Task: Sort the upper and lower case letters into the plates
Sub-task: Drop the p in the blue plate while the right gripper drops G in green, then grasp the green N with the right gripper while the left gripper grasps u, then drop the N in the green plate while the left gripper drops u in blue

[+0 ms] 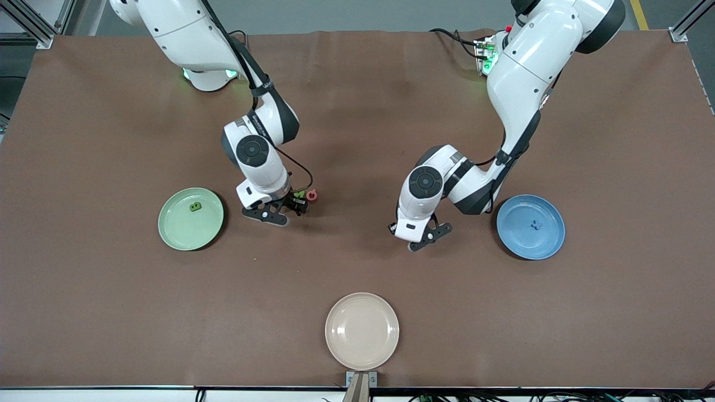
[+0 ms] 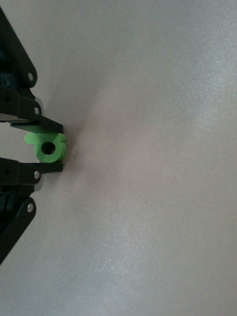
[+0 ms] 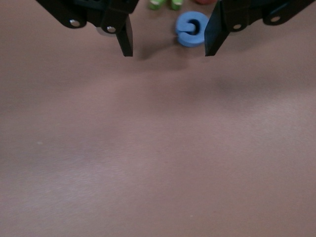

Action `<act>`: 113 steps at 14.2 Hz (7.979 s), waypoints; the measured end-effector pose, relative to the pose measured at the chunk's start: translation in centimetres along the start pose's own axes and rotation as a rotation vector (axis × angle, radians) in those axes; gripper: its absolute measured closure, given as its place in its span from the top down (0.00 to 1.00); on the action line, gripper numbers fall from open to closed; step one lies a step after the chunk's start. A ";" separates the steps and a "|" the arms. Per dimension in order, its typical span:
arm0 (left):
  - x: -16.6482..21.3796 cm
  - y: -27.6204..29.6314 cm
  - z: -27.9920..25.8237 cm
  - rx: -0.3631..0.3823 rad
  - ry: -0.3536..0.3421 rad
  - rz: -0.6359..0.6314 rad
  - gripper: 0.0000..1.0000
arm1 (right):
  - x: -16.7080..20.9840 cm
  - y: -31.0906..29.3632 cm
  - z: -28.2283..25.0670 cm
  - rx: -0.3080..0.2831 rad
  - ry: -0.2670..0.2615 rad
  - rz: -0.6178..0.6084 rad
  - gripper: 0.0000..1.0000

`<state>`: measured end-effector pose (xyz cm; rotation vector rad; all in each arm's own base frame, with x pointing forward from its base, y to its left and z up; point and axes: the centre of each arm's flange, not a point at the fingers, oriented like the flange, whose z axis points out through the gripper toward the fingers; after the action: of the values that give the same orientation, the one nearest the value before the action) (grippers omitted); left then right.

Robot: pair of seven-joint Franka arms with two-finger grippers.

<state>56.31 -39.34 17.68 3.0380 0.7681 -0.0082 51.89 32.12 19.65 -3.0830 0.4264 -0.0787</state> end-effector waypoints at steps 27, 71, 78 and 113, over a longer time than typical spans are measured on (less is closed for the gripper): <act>13.6 -30.2 -3.3 0.124 0.051 0.355 0.28 | 5.8 6.2 -4.7 -0.097 -0.100 -0.104 0.34; -10.4 -17.3 0.2 -0.003 -0.049 0.190 1.00 | -3.0 -0.1 2.3 -0.053 -0.044 0.001 1.00; -11.4 -16.3 0.9 0.011 -0.035 0.177 0.70 | -5.6 -0.4 2.7 -0.099 -0.030 -0.042 1.00; -0.8 -15.4 -5.0 0.047 0.125 0.142 0.26 | 6.2 12.6 -6.5 -0.077 -0.040 -0.124 0.33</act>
<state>48.27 -26.10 22.60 3.1546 0.5627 0.1681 54.10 18.22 25.94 -3.1781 0.2426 -0.0038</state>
